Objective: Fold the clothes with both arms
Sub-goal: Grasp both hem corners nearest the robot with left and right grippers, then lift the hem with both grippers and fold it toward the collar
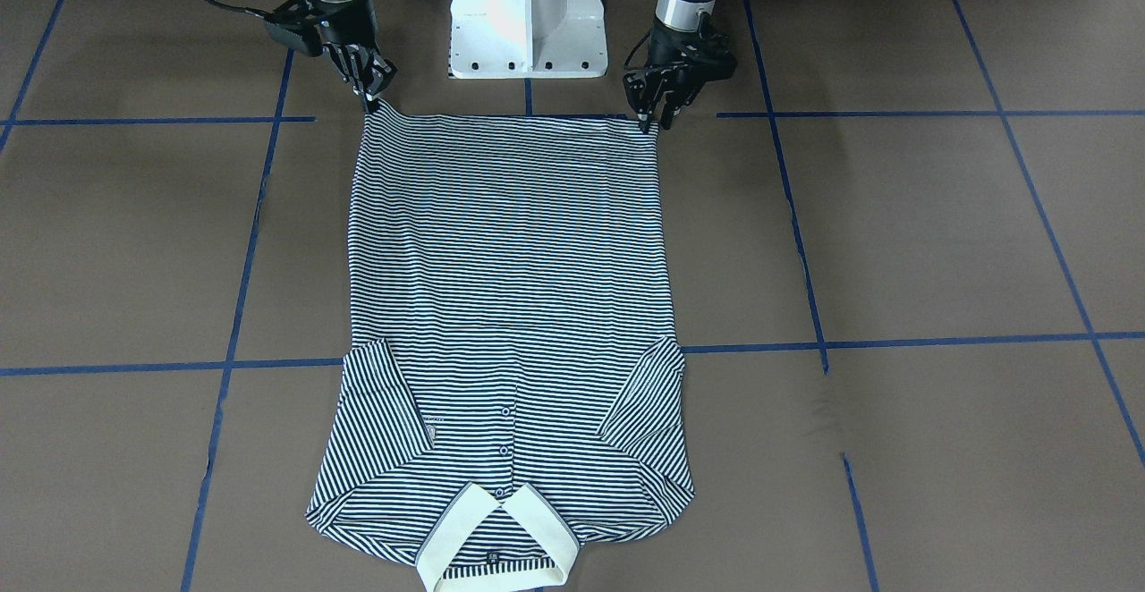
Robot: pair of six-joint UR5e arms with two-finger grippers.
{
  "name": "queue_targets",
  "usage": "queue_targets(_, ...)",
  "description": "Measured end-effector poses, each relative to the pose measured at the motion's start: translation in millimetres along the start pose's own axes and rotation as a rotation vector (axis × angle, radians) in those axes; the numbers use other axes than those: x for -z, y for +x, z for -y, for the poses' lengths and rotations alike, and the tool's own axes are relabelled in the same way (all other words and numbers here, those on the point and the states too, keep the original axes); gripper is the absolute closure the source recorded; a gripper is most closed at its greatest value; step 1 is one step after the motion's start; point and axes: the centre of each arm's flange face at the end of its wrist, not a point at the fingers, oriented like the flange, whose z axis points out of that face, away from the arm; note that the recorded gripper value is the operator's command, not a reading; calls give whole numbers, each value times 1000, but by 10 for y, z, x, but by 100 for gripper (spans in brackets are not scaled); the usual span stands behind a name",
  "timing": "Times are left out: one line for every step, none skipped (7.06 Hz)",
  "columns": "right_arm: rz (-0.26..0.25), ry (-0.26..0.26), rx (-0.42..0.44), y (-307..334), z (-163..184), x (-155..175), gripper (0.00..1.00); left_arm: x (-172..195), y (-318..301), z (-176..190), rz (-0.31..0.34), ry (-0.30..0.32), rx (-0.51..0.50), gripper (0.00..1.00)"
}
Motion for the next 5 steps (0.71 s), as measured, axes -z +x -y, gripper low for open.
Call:
queue_targets(0, 0, 0, 0, 0, 0, 100, 2, 0, -6, 0, -2, -1, 100)
queue_targets(-1, -1, 0, 0, -1, 0, 100, 11, 4, -9, 1, -2, -2, 100)
queue_targets(-1, -2, 0, 1, -1, 0, 100, 17, 9, -22, 10, -9, -6, 100)
queue_targets(-1, -2, 0, 4, 0, 0, 100, 36, 17, -41, 18, -25, -8, 100)
queue_targets(-2, -3, 0, 5, -2, 2, 100, 103, 42, -45, 13, -38, -6, 100)
